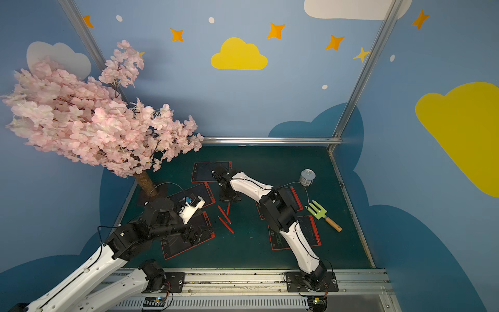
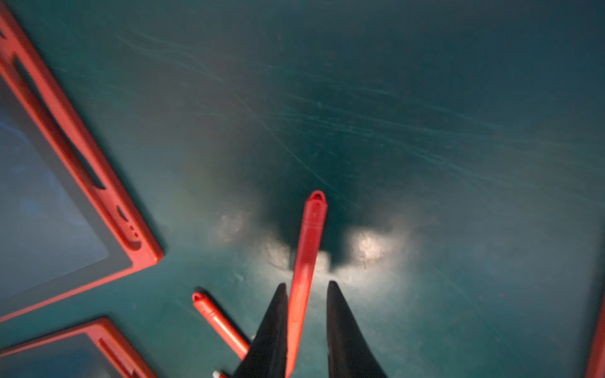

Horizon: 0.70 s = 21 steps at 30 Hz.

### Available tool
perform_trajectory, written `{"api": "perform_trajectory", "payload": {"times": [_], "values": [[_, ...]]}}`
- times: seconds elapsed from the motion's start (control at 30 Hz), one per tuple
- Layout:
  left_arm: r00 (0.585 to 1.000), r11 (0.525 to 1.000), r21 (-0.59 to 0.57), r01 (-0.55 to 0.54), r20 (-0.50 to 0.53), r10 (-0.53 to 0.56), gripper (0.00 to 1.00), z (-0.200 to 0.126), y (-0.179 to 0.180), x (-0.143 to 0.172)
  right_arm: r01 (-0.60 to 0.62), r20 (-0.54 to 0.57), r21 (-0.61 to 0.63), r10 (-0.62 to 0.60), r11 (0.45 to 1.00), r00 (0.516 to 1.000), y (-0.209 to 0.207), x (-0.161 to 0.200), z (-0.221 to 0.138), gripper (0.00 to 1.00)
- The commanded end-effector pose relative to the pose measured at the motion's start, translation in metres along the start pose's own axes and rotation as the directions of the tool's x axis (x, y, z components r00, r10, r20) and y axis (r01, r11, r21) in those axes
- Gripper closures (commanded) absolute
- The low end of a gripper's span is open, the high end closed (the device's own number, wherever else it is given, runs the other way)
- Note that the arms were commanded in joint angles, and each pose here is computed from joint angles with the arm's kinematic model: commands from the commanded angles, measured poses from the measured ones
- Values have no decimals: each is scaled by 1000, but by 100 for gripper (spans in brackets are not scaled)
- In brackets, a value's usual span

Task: Place the stylus back onto the writing tablet
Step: Pick up the stylus from the center of the board.

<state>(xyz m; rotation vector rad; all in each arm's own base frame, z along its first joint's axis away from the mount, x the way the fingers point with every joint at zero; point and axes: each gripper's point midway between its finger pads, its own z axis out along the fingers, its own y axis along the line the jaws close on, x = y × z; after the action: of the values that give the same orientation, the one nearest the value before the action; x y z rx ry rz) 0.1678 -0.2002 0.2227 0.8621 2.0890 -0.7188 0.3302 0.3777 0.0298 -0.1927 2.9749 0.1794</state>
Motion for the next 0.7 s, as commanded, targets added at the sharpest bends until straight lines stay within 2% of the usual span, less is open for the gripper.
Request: {"api": "perform_trajectory", "payload": {"times": [0.0,0.23,0.67], "values": [[1000,1000,11,-9,9,9,1,-1,-2,-3,3,-24,24,-2,1000,1000,0,5,5,78],[1000,1000,10,-13,17,13,1,-2,-2,-5,14,-37,48,-12,999,999,-3,8,12,81],[1000,999,43,-14,15,13,1,-1,-7,-5,35,-67,118,-27,992,997,-18,12,16,93]]}}
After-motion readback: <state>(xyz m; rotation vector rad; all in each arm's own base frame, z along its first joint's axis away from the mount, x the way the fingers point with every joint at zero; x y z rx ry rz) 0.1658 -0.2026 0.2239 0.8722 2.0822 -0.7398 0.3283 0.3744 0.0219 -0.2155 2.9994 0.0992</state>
